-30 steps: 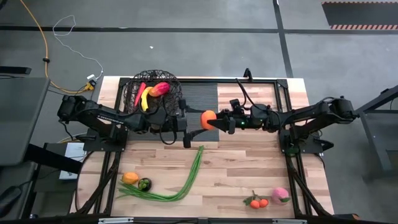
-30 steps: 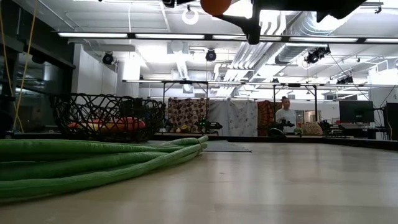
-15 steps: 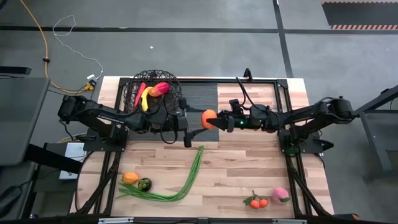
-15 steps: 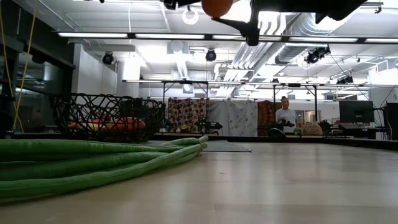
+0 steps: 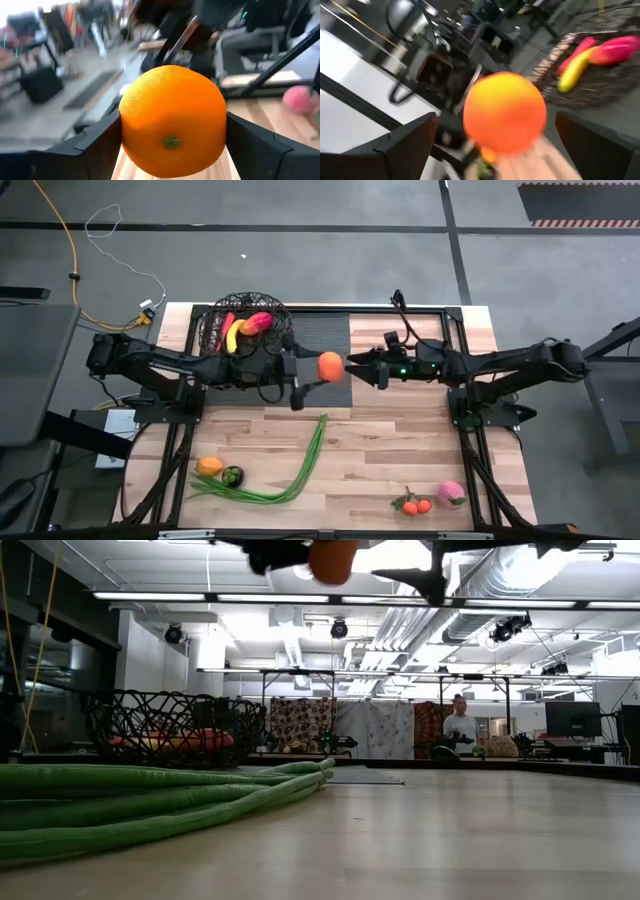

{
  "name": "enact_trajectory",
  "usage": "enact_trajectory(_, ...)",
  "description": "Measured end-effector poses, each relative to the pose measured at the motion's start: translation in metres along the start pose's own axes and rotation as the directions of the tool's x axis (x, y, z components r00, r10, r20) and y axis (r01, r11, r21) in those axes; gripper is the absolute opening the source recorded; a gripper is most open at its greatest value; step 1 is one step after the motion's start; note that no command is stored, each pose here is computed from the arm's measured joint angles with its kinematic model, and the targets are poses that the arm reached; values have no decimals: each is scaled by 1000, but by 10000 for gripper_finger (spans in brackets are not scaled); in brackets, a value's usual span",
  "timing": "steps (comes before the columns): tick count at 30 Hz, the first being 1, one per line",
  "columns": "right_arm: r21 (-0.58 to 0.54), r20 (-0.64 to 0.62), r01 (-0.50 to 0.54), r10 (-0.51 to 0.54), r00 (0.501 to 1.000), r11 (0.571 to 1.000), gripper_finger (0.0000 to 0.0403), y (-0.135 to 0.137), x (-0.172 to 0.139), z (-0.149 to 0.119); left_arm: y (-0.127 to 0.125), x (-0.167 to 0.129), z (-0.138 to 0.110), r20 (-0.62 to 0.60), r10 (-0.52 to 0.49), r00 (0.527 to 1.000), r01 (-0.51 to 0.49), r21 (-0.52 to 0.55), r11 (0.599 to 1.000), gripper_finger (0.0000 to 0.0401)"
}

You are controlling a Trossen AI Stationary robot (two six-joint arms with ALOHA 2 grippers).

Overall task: Build produce basket
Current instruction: Put the orange into the black basket

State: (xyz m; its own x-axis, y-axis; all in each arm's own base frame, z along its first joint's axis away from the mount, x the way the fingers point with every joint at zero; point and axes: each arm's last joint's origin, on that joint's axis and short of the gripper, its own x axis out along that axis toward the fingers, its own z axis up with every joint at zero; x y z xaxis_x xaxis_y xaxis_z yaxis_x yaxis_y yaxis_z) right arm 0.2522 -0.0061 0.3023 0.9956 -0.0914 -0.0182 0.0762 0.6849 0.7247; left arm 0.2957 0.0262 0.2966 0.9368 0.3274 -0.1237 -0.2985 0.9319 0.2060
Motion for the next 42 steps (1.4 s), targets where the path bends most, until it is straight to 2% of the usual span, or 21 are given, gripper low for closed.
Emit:
enact_trajectory(5, -94, 23, 49, -47, 999, 994, 397, 0, -22, 17, 24, -35, 15, -36, 39, 999, -43, -119, 992, 301)
enact_trajectory(11, -217, 84, 47, -29, 996, 975, 397, 6, -43, 32, 54, -88, 39, 54, 105, 993, -89, -243, 966, 301)
enact_trajectory(16, -323, 50, 78, -65, 997, 943, 397, 5, -55, 31, 68, -127, 48, 108, 133, 985, -92, -317, 944, 301)
enact_trajectory(20, -408, -17, 110, -128, 992, 906, 397, 0, -61, 26, 70, -149, 41, 102, 121, 987, -73, -382, 921, 301)
enact_trajectory(26, -518, -94, 66, -133, 987, 853, 397, -2, -62, 21, 63, -160, 7, 115, 66, 991, -2, -484, 875, 301)
enact_trajectory(30, -638, -132, -13, -92, 987, 770, 397, -1, -62, 20, 58, -161, -5, 156, 1, 988, 81, -515, 853, 301)
enact_trajectory(35, -741, -161, -72, -73, 984, 667, 397, -1, -62, 19, 58, -161, -7, 169, -15, 986, 99, -502, 859, 301)
enact_trajectory(42, -758, -170, -100, -47, 984, 645, 397, 1, -62, 19, 58, -161, -7, 168, -15, 986, 86, -425, 901, 301)
